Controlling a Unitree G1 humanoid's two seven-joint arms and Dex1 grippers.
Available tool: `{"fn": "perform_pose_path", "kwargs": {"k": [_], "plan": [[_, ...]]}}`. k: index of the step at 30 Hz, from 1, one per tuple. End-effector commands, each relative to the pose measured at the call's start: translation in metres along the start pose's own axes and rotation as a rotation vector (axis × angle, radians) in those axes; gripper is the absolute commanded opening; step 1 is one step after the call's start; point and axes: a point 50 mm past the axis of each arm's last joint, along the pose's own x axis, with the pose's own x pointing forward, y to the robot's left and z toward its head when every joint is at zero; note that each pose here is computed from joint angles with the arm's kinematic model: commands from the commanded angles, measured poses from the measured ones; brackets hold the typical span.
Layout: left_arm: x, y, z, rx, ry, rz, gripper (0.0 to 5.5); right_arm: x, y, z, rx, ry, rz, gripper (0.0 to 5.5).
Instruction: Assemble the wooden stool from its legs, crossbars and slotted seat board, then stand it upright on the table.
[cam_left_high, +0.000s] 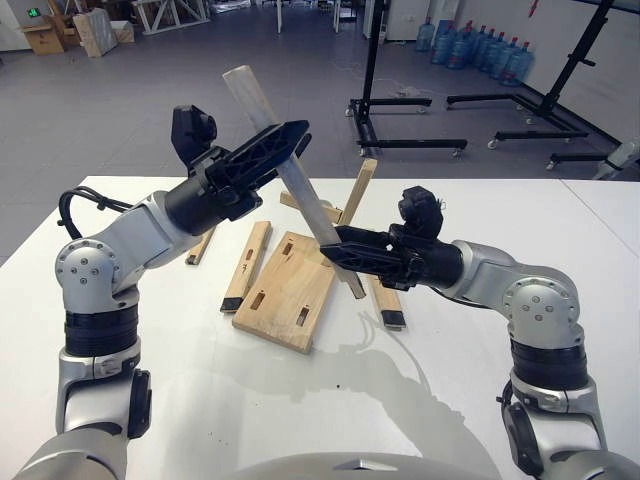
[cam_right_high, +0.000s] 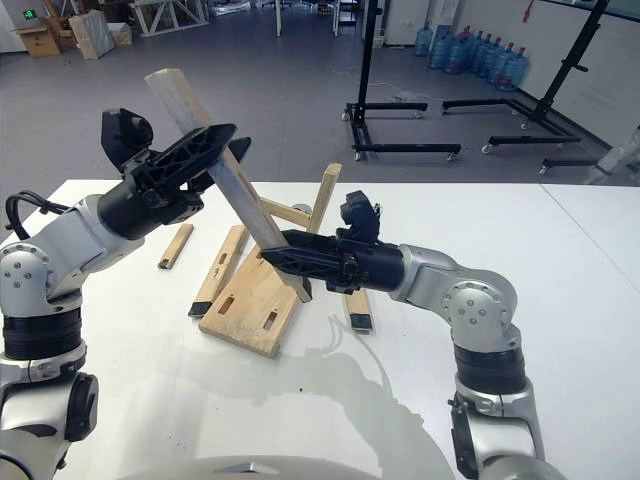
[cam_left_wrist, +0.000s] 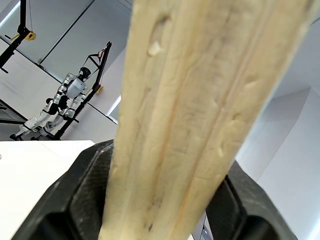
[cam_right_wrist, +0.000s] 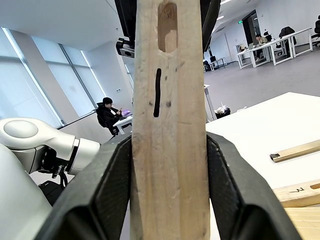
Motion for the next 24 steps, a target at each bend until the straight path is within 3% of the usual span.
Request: {"fn": "perform_pose_path", "kwargs": {"k": [1, 6, 16, 20, 24], "plan": [[0.003, -0.005, 0.005, 0.008, -0.007, -0.010, 2.42, -0.002, -0.001, -0.002, -0.011, 0.003, -0.017, 1.99], [-0.001, -0.001, 0.003, 0.039, -0.008, 0.038, 2.42, -0.003, -0.002, -0.006, -0.042, 0.029, -0.025, 1.99], [-0.014, 0.021, 0.001, 0.145, -0.017, 0.209, 2.03, -0.030, -0.006, 0.012, -0.179, 0.015, -0.121, 4.17], [-0.029, 0.024, 0.011, 0.325, -0.037, 0.321, 2.02, -0.061, -0.007, 0.035, -0.272, 0.036, -0.253, 4.87], [-0.041, 0.026, 0.015, 0.556, 0.008, 0.448, 2.02, -0.066, 0.000, 0.012, -0.269, 0.192, -0.226, 5.40]]}}
